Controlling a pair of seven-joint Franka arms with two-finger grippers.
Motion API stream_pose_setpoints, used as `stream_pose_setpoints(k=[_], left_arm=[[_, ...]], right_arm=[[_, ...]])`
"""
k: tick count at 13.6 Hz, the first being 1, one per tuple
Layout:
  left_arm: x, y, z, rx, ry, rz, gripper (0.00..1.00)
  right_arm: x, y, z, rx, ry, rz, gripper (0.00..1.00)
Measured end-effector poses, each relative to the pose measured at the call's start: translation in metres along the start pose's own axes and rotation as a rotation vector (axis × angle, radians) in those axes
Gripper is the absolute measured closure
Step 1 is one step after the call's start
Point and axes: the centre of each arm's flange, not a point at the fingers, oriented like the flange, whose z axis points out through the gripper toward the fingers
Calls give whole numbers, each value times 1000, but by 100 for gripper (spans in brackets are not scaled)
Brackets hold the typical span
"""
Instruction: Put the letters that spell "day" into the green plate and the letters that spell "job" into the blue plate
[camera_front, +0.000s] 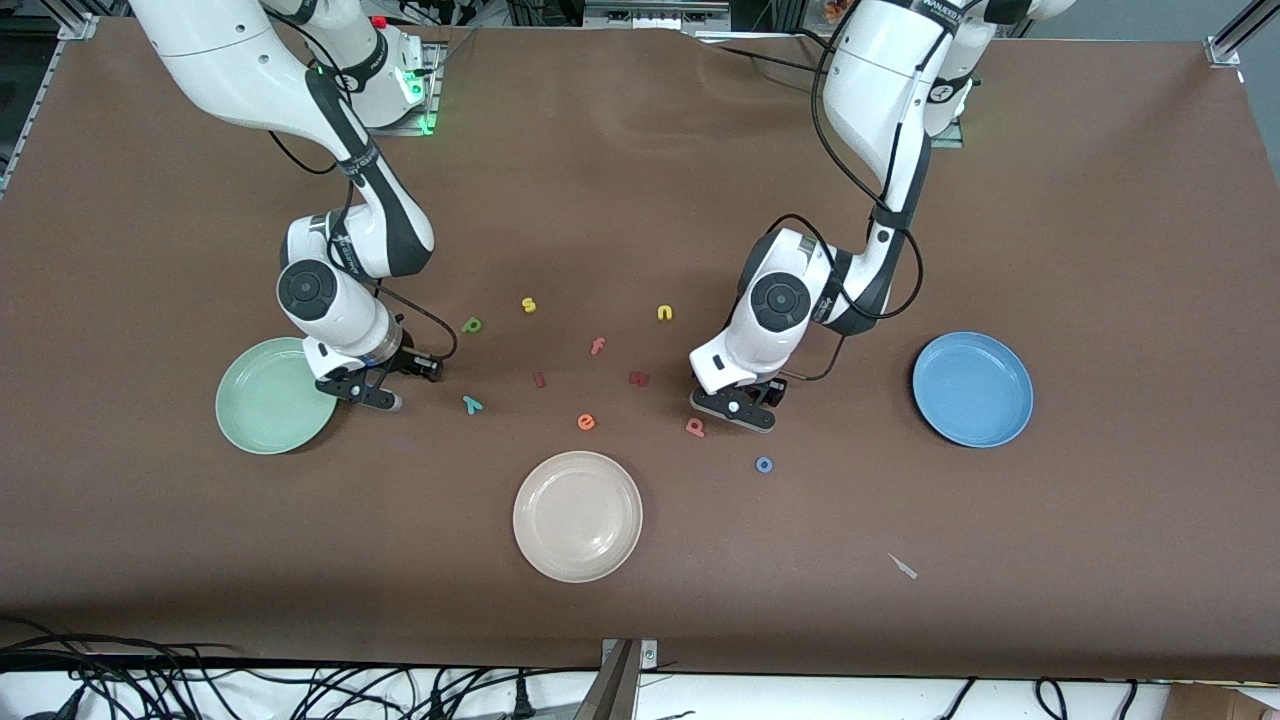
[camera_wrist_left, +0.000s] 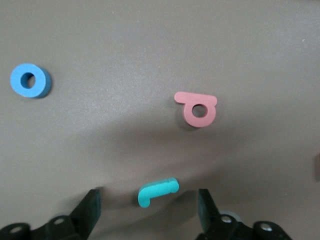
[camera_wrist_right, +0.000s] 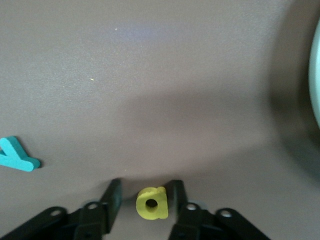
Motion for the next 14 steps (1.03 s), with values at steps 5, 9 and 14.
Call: stream_pose_setpoints(k=[5,9,14], left_arm=[[1,-1,2,3,8,0,22],[3,0,-2,0,18,3,52],[4,1,-5,0,24,4,85]], right_arm=[[0,0,0,0,0,0,64],[0,0,-1,-1,0,0,70],[3,-6,-6,-22,-41,-8,72]])
